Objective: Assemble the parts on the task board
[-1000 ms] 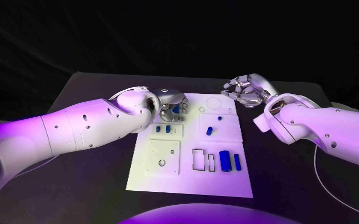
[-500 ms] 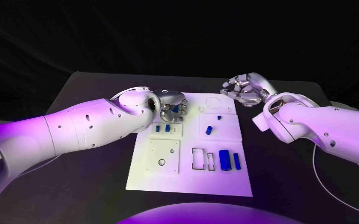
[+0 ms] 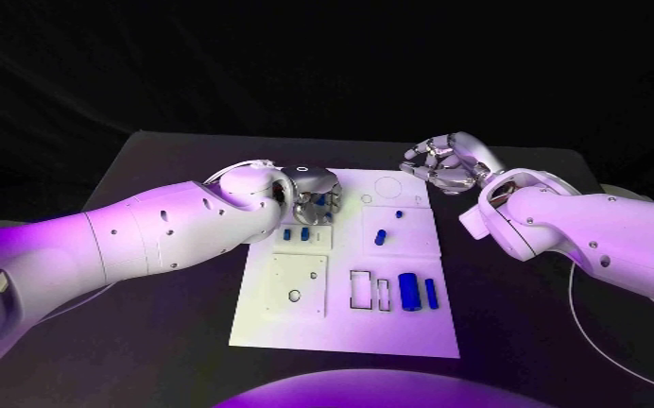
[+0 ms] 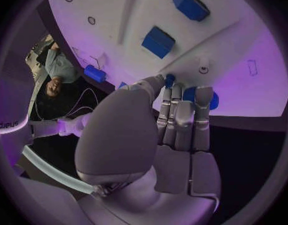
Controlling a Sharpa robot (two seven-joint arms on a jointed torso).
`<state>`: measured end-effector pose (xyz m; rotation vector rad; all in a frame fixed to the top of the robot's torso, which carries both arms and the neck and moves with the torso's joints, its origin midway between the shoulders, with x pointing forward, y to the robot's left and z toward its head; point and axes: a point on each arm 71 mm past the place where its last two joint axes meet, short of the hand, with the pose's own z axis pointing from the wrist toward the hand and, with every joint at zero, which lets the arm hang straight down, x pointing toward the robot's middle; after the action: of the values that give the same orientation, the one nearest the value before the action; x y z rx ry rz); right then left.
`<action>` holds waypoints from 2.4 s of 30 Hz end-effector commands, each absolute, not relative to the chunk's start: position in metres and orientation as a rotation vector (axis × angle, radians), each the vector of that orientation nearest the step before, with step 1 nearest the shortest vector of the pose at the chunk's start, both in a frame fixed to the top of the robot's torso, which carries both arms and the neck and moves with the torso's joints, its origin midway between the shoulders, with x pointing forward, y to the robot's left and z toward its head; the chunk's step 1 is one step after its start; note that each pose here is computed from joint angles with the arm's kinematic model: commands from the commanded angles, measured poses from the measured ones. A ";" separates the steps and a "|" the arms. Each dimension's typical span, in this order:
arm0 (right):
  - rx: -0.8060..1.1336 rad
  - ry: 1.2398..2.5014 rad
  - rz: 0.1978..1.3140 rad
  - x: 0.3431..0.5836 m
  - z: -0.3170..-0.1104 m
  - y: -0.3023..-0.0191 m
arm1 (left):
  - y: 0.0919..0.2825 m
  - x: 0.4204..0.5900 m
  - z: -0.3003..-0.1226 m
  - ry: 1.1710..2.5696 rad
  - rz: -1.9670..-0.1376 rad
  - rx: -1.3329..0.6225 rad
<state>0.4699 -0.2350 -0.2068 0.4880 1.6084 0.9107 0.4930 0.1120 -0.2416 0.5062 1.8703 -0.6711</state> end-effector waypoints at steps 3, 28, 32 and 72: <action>0.476 1.606 0.923 0.469 -0.206 -0.233 | 0.111 0.492 -0.245 1.902 -0.664 0.514; 0.476 1.605 0.923 0.469 -0.206 -0.233 | 0.113 0.493 -0.247 1.927 -0.651 0.493; 0.475 1.604 0.924 0.469 -0.206 -0.233 | 0.113 0.494 -0.244 1.897 -0.671 0.473; 0.475 1.597 0.919 0.469 -0.206 -0.236 | 0.170 0.488 -0.218 1.848 -0.703 0.309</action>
<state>0.4698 -0.2368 -0.2063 0.4874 1.6021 0.9113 0.4881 0.1693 -0.2174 0.3232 1.8284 -0.7007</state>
